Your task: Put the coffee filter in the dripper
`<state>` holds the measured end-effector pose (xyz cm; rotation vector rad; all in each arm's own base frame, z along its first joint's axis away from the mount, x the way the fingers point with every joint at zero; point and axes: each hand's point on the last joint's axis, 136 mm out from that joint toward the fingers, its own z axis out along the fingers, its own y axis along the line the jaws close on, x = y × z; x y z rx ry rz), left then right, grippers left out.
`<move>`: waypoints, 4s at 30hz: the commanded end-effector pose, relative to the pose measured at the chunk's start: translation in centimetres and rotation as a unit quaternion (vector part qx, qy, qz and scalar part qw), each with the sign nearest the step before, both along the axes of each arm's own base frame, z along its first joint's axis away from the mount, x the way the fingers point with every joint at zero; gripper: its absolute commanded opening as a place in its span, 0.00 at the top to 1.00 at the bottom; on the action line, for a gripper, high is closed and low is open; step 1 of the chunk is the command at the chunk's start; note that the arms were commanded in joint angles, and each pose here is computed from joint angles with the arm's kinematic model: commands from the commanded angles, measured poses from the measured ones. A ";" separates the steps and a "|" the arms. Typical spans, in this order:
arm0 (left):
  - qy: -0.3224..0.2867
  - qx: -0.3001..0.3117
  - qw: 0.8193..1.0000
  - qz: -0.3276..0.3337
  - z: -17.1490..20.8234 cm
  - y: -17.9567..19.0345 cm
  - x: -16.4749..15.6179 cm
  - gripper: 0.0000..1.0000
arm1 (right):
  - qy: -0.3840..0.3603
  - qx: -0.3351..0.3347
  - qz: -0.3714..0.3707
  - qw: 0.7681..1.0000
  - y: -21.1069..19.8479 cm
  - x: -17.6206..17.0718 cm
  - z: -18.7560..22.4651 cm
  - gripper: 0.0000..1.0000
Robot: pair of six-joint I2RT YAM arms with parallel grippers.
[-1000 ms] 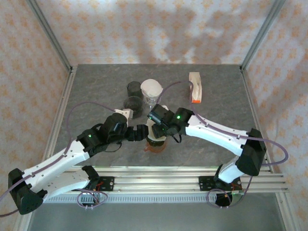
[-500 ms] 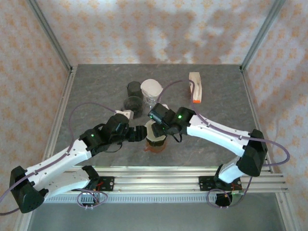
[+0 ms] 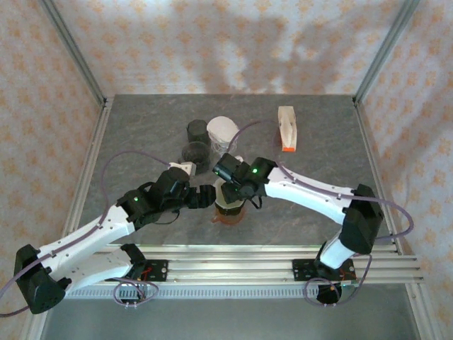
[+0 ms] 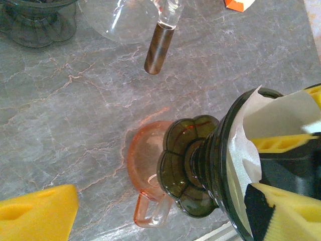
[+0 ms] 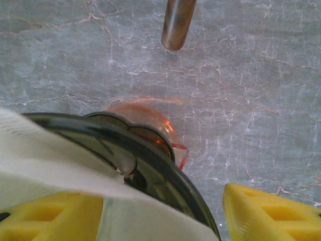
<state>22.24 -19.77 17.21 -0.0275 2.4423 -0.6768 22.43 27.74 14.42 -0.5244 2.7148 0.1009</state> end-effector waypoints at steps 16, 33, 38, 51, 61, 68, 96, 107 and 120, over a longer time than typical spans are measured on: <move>-0.028 -0.083 0.996 0.004 1.9 -0.3 0.2 0.00 | 0.007 -0.023 -0.010 1.000 -0.1 0.5 -1.5 0.37; 0.009 -0.045 0.999 0.011 -1.2 0.0 0.2 0.13 | 0.009 -0.023 -0.012 1.000 -0.1 0.4 -1.6 0.37; 0.011 -0.043 0.999 0.012 -1.4 0.1 0.2 0.14 | 0.012 -0.033 -0.014 0.999 -0.4 0.4 -2.1 0.37; 0.012 -0.042 0.999 0.018 -1.5 0.3 0.2 0.13 | 0.010 -0.034 -0.014 0.999 -0.3 0.4 -2.1 0.37; 0.014 -0.044 0.999 0.019 -1.5 0.2 0.2 0.16 | -0.029 0.007 -0.017 0.999 -0.2 1.0 1.5 0.35; 0.017 -0.044 0.999 0.019 -1.7 0.2 0.2 0.17 | -0.074 0.036 -0.032 0.996 -1.0 1.6 4.9 0.33; -0.016 -0.080 0.996 0.021 0.9 0.1 0.2 0.00 | -0.133 0.082 -0.091 0.984 -5.4 1.3 9.2 0.33; -0.036 -0.046 0.995 0.080 0.9 4.0 -0.4 0.37 | -0.162 0.094 -0.114 0.976 -7.3 1.2 10.7 0.33; 0.099 -0.027 0.993 0.065 -9.7 2.3 -1.5 0.39 | -0.183 0.118 -0.151 0.964 -10.7 0.1 11.2 0.32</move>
